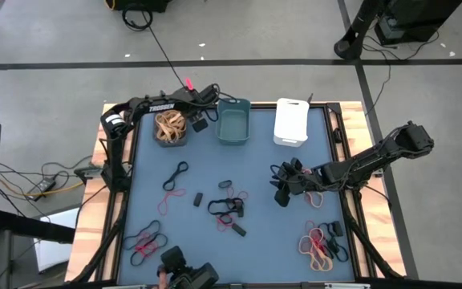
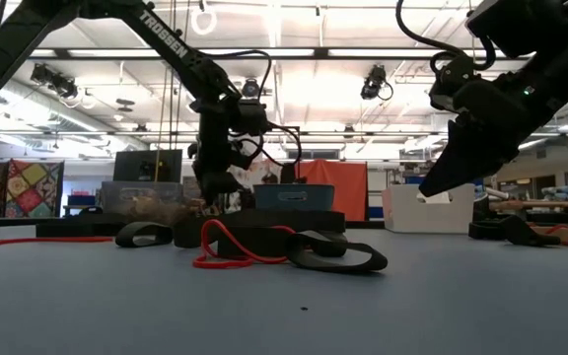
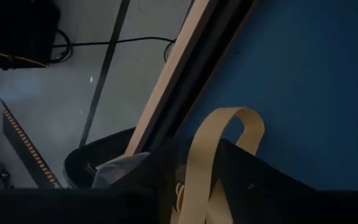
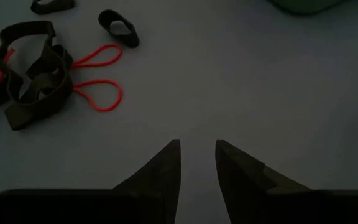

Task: Sort rubber bands into baskets
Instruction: Put the yellow rubber band into the black bin

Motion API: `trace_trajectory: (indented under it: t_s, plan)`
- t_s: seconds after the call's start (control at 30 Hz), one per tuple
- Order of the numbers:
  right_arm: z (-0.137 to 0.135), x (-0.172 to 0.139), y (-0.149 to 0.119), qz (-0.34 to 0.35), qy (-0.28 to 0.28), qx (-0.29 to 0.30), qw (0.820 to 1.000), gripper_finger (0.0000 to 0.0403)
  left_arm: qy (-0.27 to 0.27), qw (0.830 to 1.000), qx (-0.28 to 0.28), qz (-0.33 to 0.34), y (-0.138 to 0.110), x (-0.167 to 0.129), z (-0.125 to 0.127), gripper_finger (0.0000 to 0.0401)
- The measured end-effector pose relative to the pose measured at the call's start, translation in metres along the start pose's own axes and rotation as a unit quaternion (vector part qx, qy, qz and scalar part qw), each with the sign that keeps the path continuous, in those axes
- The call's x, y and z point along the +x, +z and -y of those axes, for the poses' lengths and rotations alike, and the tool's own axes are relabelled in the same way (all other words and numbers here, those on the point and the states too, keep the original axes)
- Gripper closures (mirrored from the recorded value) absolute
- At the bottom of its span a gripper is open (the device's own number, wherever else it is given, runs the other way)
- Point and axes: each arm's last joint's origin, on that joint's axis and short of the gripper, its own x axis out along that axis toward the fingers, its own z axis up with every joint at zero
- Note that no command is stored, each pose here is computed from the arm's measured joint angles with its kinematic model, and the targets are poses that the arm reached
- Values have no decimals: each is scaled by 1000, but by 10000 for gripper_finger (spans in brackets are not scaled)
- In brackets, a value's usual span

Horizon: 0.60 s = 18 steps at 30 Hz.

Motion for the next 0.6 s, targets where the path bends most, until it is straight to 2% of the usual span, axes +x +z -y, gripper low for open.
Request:
trace_trajectory:
  t_s: [0.27, 0.43, 0.6]
  plan:
    - [0, 0, 0, 0, 0, 0, 1000, 305, -4, 1000, 7, 0, 0, 0, 0, 388]
    - [-1, 0, -1, -11, 15, 0, 1000, 323, -16, 999, 24, -18, -2, -5, 2, 391]
    - [-1, 0, -1, -18, 25, 5, 1000, 341, -17, 998, 27, -48, 0, -25, -7, 398]
